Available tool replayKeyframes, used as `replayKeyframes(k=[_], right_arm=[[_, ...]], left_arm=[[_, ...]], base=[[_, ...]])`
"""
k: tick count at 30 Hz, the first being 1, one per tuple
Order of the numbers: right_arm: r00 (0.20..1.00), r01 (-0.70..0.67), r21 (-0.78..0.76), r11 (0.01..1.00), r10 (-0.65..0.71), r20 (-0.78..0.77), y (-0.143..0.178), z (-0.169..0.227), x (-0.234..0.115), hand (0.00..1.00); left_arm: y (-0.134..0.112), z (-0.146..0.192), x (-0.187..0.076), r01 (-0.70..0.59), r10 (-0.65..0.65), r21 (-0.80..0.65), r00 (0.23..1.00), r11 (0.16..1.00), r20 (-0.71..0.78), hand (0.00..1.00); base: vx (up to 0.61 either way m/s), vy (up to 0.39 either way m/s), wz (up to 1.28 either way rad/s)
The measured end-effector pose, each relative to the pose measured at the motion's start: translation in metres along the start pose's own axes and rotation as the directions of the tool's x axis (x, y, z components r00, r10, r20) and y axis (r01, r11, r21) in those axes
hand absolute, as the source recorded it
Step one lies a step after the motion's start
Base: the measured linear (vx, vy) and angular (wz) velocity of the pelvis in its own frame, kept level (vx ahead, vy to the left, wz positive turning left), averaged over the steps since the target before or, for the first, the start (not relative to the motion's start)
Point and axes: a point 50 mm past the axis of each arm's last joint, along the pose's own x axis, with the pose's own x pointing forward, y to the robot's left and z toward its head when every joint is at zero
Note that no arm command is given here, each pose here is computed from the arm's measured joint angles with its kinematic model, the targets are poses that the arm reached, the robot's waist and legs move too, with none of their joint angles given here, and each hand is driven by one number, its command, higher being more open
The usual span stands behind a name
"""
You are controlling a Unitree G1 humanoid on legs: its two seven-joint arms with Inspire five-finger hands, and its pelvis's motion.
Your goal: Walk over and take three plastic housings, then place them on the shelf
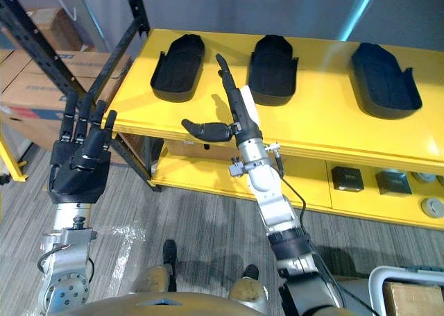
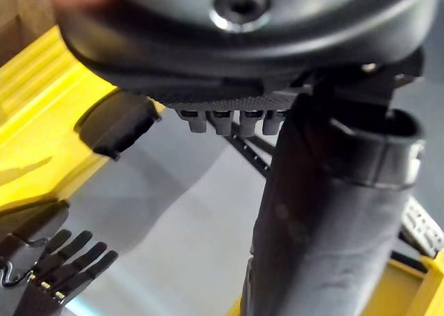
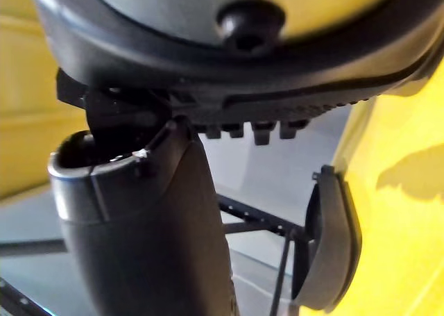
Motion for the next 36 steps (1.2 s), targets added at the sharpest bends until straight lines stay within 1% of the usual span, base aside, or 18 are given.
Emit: replayKeyframes(k=[3,5,8,10,14,17,19,22,23,27,30,36], right_arm=[[0.998,0.047,-0.161,0.986,-0.042,0.037,-0.008,0.000,0.022,1.00],[0.995,0.085,-0.216,0.973,-0.074,0.060,-0.015,0.000,0.034,1.00],[0.988,0.144,-0.246,0.959,-0.127,0.081,-0.026,0.002,0.049,1.00],[0.977,0.208,-0.254,0.944,-0.187,0.106,-0.035,0.007,0.060,1.00],[0.963,0.265,-0.293,0.919,-0.234,0.136,-0.053,0.015,0.081,1.00],[0.957,0.286,-0.328,0.900,-0.255,0.136,-0.060,0.013,0.086,1.00],[0.955,0.293,-0.377,0.879,-0.253,0.153,-0.065,0.014,0.089,1.00],[0.951,0.306,-0.409,0.860,-0.256,0.173,-0.069,0.015,0.091,1.00],[0.947,0.317,-0.444,0.838,-0.251,0.203,-0.072,0.017,0.092,1.00],[0.938,0.333,-0.477,0.813,-0.235,0.255,-0.076,0.027,0.098,1.00],[0.939,0.330,-0.493,0.805,-0.226,0.260,-0.075,0.028,0.101,1.00],[0.925,0.372,-0.498,0.784,-0.264,0.275,-0.080,0.033,0.107,1.00]], left_arm=[[0.002,0.006,0.000,-0.022,0.026,-0.042,0.996,0.999,0.083,1.00],[0.004,0.011,-0.001,-0.036,0.041,-0.047,0.992,0.998,0.119,1.00],[0.005,0.014,-0.002,-0.046,0.054,-0.055,0.987,0.997,0.153,1.00],[0.005,0.013,-0.002,-0.050,0.060,-0.066,0.985,0.997,0.164,1.00],[0.002,0.010,0.000,-0.040,0.054,-0.087,0.985,0.995,0.164,1.00],[0.000,0.010,0.002,-0.031,0.046,-0.093,0.985,0.995,0.169,1.00],[-0.002,0.009,0.005,-0.018,0.035,-0.099,0.984,0.995,0.176,1.00],[-0.002,0.007,0.006,-0.020,0.046,-0.144,0.983,0.989,0.180,1.00],[-0.003,0.005,0.006,-0.022,0.056,-0.186,0.982,0.982,0.182,1.00],[-0.005,0.003,0.008,-0.002,0.041,-0.207,0.982,0.978,0.184,1.00],[-0.003,-0.001,0.008,-0.006,0.045,-0.213,0.984,0.977,0.175,1.00],[-0.005,-0.003,0.010,-0.002,0.047,-0.243,0.983,0.970,0.179,1.00]], base=[[-0.06,-0.004,0.28],[-0.06,-0.007,0.20],[-0.06,0.000,0.14],[-0.07,-0.007,0.14],[-0.04,-0.012,0.04],[-0.01,-0.033,0.06],[-0.01,-0.045,0.05],[0.00,-0.046,0.05],[0.01,-0.038,0.07],[-0.01,-0.032,0.01],[-0.03,-0.038,0.03],[-0.04,-0.028,0.02]])
